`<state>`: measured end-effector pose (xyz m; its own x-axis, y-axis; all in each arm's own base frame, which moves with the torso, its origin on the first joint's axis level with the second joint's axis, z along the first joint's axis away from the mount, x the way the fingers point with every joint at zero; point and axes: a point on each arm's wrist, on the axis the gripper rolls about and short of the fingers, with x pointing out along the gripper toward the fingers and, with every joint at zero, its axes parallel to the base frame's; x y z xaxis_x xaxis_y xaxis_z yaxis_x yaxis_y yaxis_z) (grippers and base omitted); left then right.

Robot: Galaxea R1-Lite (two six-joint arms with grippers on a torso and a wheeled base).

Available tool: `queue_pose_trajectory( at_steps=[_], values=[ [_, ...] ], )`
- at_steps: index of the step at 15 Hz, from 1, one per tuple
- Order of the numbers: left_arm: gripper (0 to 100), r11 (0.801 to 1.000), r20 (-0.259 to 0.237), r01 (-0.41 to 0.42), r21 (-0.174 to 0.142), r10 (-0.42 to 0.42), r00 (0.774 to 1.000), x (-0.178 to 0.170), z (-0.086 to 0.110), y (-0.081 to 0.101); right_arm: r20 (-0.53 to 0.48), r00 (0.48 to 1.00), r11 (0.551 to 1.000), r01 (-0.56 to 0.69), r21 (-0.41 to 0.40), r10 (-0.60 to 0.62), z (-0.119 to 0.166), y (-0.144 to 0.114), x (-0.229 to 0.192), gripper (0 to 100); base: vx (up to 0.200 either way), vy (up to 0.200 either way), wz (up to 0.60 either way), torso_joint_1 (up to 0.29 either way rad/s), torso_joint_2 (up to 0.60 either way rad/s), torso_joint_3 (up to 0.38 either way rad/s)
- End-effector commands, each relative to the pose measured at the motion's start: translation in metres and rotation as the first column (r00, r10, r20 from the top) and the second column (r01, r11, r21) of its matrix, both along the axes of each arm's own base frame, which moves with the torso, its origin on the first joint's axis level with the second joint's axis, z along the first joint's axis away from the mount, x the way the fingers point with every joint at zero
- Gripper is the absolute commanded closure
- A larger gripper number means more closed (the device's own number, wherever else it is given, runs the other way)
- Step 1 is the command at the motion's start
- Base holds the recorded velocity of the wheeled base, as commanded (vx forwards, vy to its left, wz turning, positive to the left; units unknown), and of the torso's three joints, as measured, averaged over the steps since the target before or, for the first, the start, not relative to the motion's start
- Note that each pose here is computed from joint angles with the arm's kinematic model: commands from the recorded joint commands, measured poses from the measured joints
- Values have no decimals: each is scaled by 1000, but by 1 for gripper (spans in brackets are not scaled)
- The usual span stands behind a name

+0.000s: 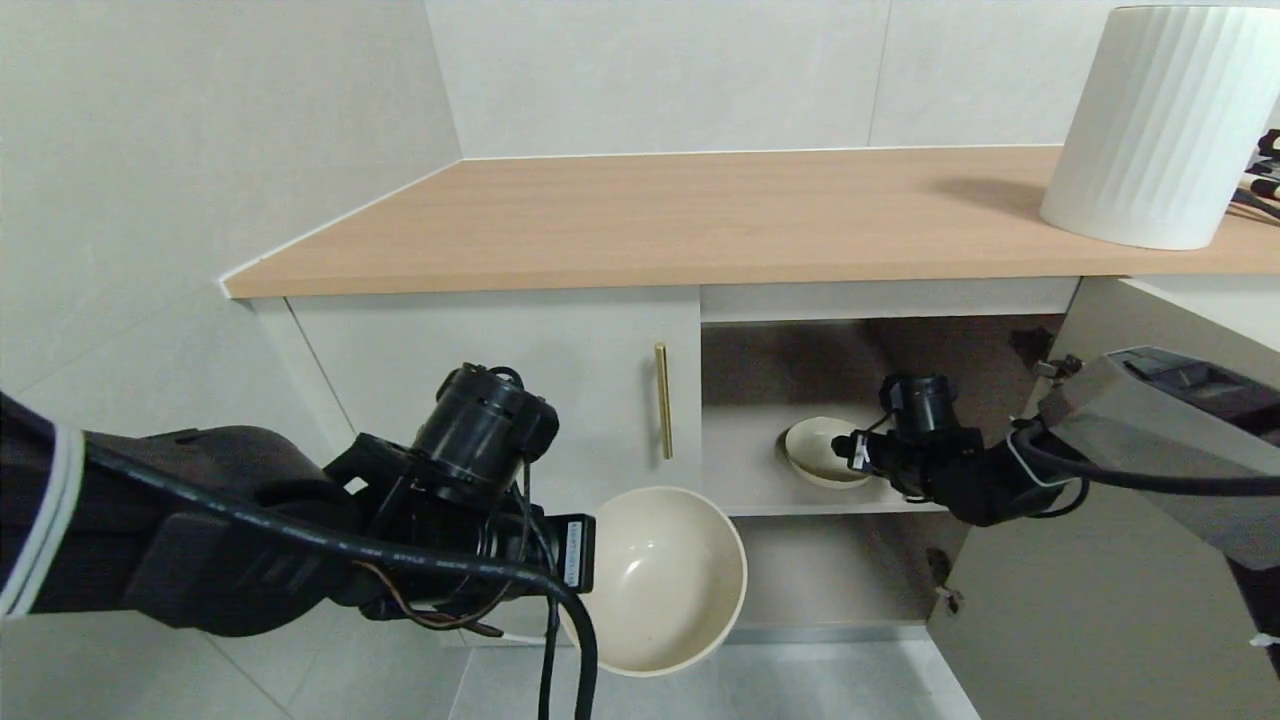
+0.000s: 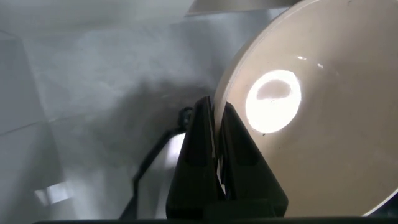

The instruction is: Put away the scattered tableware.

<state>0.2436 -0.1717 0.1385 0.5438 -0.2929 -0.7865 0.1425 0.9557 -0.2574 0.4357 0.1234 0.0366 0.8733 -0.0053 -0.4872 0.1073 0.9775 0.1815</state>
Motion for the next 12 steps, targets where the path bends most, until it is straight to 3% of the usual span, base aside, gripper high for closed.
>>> queue_pose_trajectory(
  at_steps=[1,3,5,9,12],
  values=[
    [100,996,-34,-2,94,6,999,4,-26,-14,5,989,989,-146,27,146,51,29,-48,0,0,0,0,0,0,0],
    [100,988,-26,-29,152,34,999,9,-37,-20,-32,955,954,-293,60,296,74,49,-88,0,0,0,0,0,0,0],
    [100,983,-29,-37,178,43,999,11,-43,-22,-55,906,905,-415,92,420,96,64,-125,0,0,0,0,0,0,0],
    [100,982,-34,-28,185,35,999,9,-46,-25,-118,770,776,-606,173,627,117,78,-177,0,0,0,0,0,0,0],
    [100,983,-31,-17,182,23,999,6,-44,-28,-167,725,743,-644,182,668,104,92,-186,0,0,0,0,0,0,0]
  ],
)
